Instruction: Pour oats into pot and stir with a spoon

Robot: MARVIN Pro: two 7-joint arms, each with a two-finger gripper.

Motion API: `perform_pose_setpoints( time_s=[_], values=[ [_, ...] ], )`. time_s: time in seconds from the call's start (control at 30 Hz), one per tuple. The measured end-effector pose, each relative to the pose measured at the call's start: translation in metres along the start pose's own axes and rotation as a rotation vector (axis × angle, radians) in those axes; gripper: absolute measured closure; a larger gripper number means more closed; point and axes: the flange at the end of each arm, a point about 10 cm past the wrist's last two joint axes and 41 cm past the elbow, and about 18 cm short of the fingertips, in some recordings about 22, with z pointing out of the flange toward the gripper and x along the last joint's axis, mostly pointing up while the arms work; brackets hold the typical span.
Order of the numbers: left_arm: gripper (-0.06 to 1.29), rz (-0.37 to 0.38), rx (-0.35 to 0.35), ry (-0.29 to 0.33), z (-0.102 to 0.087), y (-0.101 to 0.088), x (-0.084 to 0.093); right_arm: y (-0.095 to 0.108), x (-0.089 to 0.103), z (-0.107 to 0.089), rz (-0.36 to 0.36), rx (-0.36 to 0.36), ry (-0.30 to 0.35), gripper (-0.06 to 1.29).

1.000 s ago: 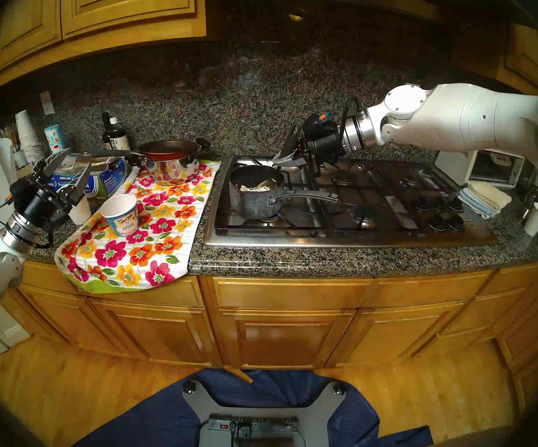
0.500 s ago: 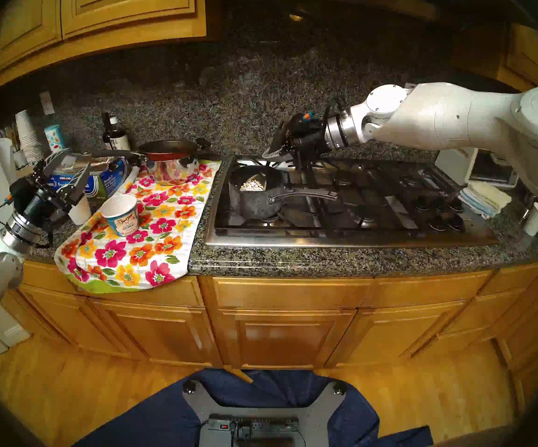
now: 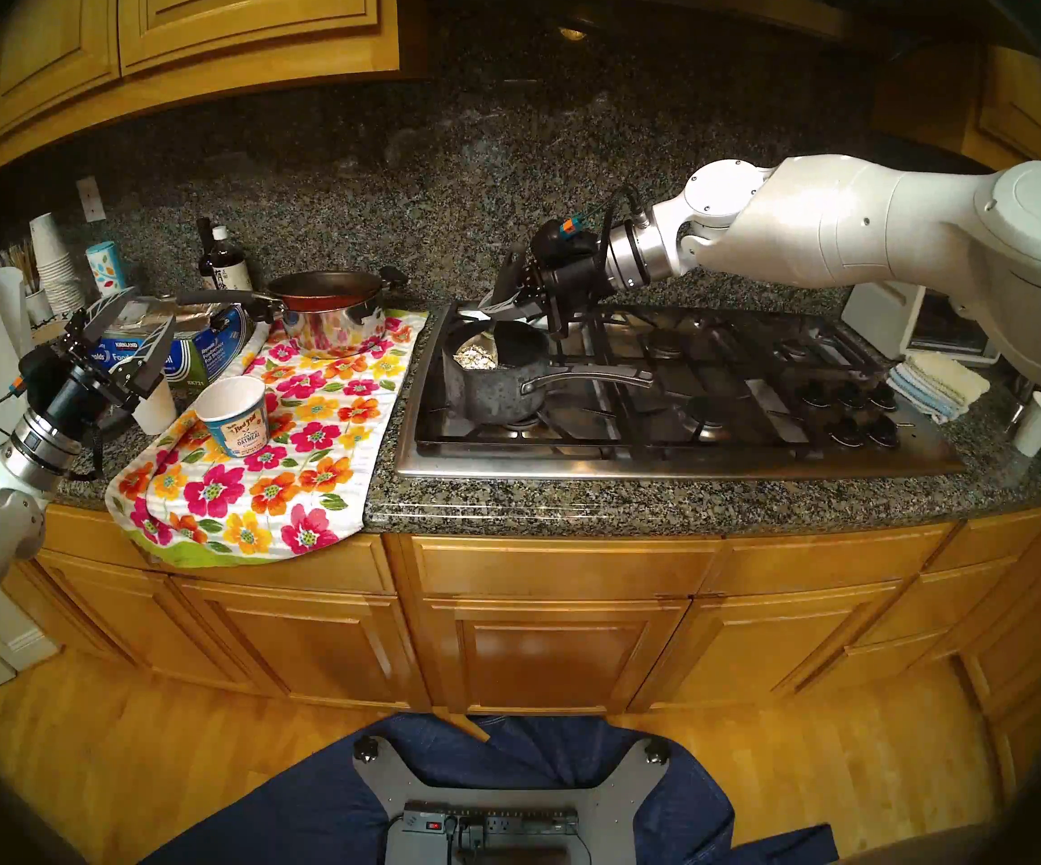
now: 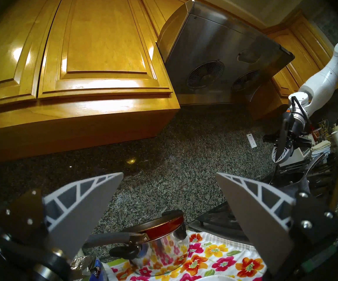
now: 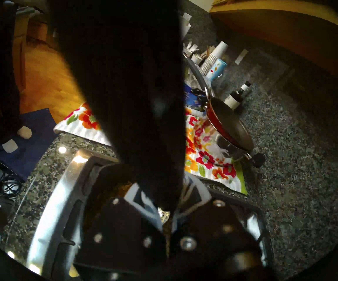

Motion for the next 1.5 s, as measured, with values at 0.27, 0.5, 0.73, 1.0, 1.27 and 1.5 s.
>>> perform_pose_setpoints(
  time_s=[0.27, 0.5, 0.73, 1.0, 1.27, 1.5],
  values=[
    [0.00, 0.000, 0.004, 0.001, -0.001, -0.001, 0.000, -0.020, 0.004, -0.012, 0.011, 0.052, 0.015, 1.25],
    [0.00, 0.002, 0.010, 0.002, -0.002, -0.002, 0.000, -0.023, -0.002, -0.035, 0.017, 0.039, -0.015, 1.25],
    [0.00, 0.001, 0.008, 0.003, -0.001, -0.001, 0.000, -0.014, -0.014, -0.054, 0.012, -0.014, -0.065, 1.25],
    [0.00, 0.001, 0.005, 0.003, -0.001, -0.001, 0.000, 0.000, -0.025, -0.057, 0.003, -0.067, -0.104, 1.25],
    [0.00, 0.001, 0.004, 0.003, -0.001, 0.000, 0.000, 0.014, -0.033, -0.048, -0.015, -0.099, -0.138, 1.25],
    [0.00, 0.001, 0.003, 0.003, -0.001, 0.000, 0.000, 0.023, -0.039, -0.043, -0.034, -0.110, -0.162, 1.25]
  ],
)
